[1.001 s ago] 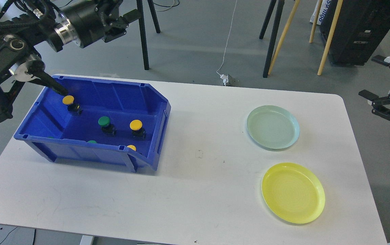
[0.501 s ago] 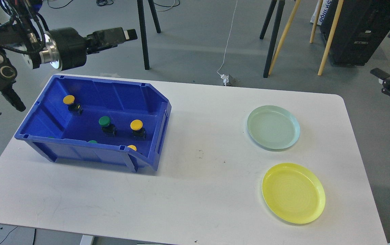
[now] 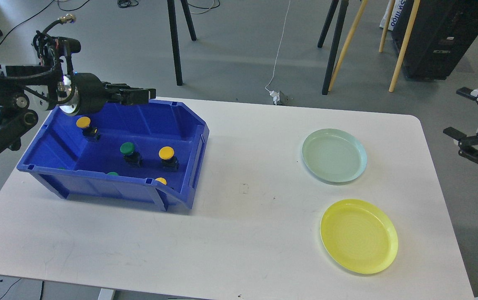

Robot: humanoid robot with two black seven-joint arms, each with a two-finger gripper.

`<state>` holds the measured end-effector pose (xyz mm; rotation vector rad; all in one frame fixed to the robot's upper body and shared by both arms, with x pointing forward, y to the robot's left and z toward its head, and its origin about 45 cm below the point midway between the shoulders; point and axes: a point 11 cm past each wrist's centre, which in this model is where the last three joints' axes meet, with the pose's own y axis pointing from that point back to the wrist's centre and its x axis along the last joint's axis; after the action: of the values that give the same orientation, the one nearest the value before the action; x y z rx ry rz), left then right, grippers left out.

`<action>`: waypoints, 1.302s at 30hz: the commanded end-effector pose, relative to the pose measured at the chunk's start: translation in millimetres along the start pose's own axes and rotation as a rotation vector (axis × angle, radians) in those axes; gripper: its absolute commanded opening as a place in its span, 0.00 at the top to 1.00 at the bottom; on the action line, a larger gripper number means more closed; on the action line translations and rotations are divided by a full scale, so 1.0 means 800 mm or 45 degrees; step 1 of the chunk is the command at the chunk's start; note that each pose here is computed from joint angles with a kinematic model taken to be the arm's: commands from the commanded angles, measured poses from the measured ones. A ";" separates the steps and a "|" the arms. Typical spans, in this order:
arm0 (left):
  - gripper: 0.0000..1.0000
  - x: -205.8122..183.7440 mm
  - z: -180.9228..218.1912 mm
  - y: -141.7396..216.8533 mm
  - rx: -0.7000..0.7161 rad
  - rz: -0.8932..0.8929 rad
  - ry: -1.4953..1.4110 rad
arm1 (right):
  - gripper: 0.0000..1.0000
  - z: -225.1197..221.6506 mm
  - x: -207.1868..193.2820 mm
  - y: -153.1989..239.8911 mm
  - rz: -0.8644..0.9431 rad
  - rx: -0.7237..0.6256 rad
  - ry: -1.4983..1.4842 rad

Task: Pass button and place on color plate
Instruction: 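Reach the left gripper down into the blue bin toward a green-topped button, then grasp the green-topped button with the left gripper and lift it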

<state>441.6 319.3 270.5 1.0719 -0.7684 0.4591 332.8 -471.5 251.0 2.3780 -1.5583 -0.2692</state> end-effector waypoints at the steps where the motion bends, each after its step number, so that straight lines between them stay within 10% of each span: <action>1: 0.01 -0.011 -0.017 -0.009 0.033 -0.026 0.034 | 0.02 0.031 -0.011 0.010 -0.016 -0.070 -0.039; 17: 0.01 -0.125 -0.084 -0.033 0.294 -0.399 -0.075 | 0.02 0.042 -0.005 0.020 0.019 -0.108 -0.004; 39: 0.02 -0.135 -0.066 -0.083 0.286 -0.376 -0.042 | 0.02 0.051 -0.005 0.020 0.040 -0.133 0.020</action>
<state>432.6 341.1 136.5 1.3814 -0.5845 0.2794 304.9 -478.8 218.5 2.2720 -1.5330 -0.3160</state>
